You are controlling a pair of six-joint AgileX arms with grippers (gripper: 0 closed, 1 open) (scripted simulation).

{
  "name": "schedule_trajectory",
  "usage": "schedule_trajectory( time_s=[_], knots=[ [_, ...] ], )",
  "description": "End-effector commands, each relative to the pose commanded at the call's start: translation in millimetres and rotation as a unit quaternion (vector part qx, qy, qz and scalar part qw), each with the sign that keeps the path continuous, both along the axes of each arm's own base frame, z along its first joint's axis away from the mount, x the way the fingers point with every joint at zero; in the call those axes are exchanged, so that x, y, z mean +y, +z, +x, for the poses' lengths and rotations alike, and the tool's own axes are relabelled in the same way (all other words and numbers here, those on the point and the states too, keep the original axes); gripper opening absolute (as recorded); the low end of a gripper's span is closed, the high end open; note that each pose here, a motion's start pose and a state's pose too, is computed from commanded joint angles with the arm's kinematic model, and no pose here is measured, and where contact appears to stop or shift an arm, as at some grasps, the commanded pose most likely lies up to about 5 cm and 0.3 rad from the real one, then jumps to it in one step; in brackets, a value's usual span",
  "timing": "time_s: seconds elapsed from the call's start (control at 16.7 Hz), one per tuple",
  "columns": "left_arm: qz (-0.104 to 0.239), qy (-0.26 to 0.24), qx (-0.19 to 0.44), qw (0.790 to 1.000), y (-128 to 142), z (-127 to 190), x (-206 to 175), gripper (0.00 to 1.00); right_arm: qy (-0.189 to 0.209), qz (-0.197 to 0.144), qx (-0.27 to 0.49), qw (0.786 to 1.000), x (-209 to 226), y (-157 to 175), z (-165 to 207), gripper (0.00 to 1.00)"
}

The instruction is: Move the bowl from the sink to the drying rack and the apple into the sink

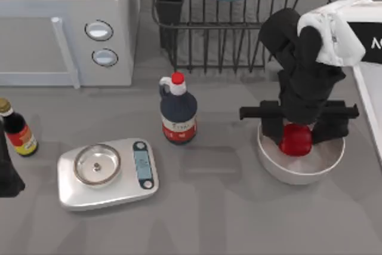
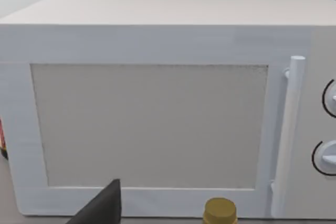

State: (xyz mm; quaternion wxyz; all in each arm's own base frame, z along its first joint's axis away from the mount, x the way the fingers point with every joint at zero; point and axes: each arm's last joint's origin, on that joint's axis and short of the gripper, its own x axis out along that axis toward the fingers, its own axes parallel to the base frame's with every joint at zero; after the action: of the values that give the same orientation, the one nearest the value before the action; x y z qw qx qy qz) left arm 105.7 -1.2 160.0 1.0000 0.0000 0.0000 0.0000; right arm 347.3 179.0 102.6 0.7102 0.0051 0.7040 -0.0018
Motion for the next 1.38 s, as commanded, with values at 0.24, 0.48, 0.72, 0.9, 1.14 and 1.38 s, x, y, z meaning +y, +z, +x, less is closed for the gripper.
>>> schedule_trajectory(
  time_s=[0.24, 0.48, 0.72, 0.9, 1.14, 1.38],
  knots=[
    [0.000, 0.000, 0.000, 1.000, 0.0, 0.0, 0.0, 1.00, 0.000, -0.002, 0.004, 1.000, -0.8, -11.0, -2.1, 1.00],
    [0.000, 0.000, 0.000, 1.000, 0.0, 0.0, 0.0, 1.00, 0.000, -0.002, 0.004, 1.000, -0.8, -11.0, -2.1, 0.77],
    [0.000, 0.000, 0.000, 1.000, 0.0, 0.0, 0.0, 1.00, 0.000, -0.002, 0.004, 1.000, -0.8, -11.0, -2.1, 0.47],
    [0.000, 0.000, 0.000, 1.000, 0.0, 0.0, 0.0, 1.00, 0.000, -0.002, 0.004, 1.000, -0.8, -11.0, -2.1, 0.25],
    [0.000, 0.000, 0.000, 1.000, 0.0, 0.0, 0.0, 1.00, 0.000, -0.002, 0.004, 1.000, -0.8, -11.0, -2.1, 0.00],
    [0.000, 0.000, 0.000, 1.000, 0.0, 0.0, 0.0, 1.00, 0.000, -0.002, 0.004, 1.000, -0.8, -11.0, -2.1, 0.00]
  ],
)
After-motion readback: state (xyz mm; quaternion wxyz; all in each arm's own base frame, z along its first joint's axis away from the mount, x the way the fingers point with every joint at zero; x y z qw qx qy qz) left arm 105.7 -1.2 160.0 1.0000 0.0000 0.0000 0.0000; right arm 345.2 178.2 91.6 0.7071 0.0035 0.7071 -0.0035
